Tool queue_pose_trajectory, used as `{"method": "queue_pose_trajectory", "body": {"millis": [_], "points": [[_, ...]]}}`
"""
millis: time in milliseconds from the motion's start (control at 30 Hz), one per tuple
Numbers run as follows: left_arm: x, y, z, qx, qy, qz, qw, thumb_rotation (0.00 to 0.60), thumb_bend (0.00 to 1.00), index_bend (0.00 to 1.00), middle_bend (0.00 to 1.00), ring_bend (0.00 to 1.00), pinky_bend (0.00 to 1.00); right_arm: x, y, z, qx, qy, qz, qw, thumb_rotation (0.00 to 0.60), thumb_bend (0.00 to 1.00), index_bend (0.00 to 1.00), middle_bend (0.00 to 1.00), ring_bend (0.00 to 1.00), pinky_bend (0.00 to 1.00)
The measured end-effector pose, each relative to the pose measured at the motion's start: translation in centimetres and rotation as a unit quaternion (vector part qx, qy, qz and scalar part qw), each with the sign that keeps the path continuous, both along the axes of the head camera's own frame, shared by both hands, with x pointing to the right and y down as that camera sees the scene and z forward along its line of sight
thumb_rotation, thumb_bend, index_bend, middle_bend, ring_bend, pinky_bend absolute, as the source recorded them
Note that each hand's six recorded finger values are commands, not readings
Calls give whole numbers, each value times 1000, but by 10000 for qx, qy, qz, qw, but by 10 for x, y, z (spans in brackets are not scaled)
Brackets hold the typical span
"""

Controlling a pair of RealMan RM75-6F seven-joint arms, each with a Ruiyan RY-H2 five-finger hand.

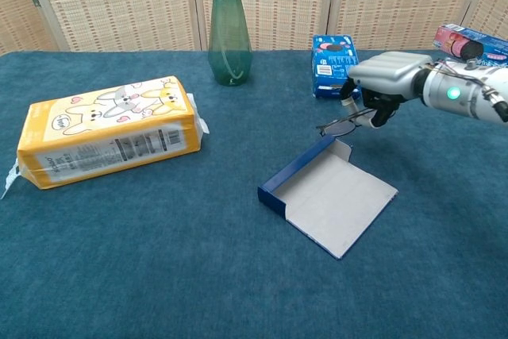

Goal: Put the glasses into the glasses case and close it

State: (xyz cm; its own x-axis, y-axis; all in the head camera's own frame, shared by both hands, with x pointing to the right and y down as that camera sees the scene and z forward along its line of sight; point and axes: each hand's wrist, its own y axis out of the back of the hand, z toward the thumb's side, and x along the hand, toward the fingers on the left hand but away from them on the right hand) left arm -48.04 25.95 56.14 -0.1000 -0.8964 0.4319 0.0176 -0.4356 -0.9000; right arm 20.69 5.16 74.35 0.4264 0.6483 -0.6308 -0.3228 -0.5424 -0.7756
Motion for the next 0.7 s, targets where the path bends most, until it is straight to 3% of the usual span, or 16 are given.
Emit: {"method": "queue_pose_trajectory", "body": {"millis": [367,700], "points": [[7,-2,0,11,56,78,10000,600,189,222,237,200,281,27,19,-63,341,-393,-239,9984,600,503,603,1000,1000,972],[6,0,-4,48,49,47,10000,600,189,223,237,200,281,3,65,-61,-63,-716,-741,9947,600,503,603,1000,1000,972]]}}
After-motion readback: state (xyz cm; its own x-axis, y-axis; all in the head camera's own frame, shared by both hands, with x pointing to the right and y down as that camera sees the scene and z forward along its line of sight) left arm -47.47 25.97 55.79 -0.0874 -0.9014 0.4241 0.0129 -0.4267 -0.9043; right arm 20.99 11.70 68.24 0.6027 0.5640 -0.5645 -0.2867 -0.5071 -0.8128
